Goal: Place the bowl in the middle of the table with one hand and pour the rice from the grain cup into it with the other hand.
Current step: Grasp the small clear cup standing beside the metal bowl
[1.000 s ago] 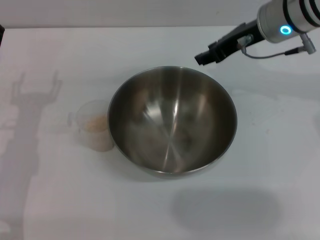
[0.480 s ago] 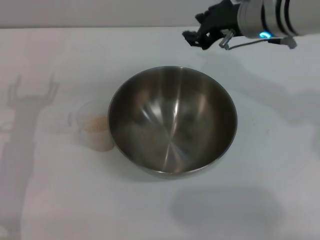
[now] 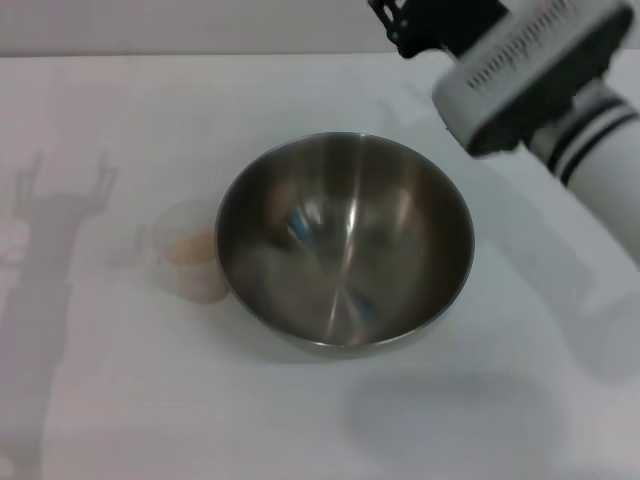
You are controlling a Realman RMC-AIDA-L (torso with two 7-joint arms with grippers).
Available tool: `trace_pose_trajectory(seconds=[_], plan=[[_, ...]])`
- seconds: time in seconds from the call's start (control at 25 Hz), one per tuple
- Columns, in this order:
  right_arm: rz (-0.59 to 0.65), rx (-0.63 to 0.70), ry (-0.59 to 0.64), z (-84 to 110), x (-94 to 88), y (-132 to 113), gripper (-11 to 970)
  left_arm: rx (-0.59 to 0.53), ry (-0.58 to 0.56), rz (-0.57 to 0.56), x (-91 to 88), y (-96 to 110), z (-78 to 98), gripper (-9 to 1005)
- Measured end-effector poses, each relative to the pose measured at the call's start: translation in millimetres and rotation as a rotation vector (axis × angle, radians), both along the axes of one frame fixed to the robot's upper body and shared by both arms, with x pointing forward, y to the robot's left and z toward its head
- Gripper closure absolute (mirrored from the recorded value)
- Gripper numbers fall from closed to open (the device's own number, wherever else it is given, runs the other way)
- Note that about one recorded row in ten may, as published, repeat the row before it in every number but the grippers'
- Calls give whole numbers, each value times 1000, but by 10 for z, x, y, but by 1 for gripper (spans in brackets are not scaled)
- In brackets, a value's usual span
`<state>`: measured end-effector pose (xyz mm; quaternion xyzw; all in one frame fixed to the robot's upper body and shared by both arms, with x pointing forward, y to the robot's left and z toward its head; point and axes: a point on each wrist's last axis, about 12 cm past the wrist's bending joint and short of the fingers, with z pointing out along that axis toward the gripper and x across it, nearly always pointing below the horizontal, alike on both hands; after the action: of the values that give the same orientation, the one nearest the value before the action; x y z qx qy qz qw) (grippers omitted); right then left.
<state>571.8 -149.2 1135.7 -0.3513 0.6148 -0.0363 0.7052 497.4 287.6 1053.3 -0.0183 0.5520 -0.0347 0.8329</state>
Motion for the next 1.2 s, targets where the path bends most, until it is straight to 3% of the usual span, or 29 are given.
trace_pose_trajectory(seconds=[0.04,0.08,0.12,0.16,0.24,0.44,0.84,1.2], plan=[[-6,96,-40,-149,-64,-63,503,2,3,-7,-3,-11,-5,267],[-6,96,-40,-149,-64,-63,503,2,3,-7,-3,-11,-5,267],[4,194,-74,-261,-131,-123,503,5,6,-20,-9,-32,-12,268],[4,194,-74,-261,-131,-123,503,5,6,-20,-9,-32,-12,268],[41,325,-101,-418,-234,-241,503,11,12,-42,-26,-68,-27,269],[74,492,-65,-581,-347,-447,503,31,36,-116,-97,-169,-84,272],[58,542,-55,-797,-548,-827,504,57,41,-219,-298,-284,-153,276],[49,519,-44,-841,-565,-876,504,10,61,-213,-329,-303,-167,281]])
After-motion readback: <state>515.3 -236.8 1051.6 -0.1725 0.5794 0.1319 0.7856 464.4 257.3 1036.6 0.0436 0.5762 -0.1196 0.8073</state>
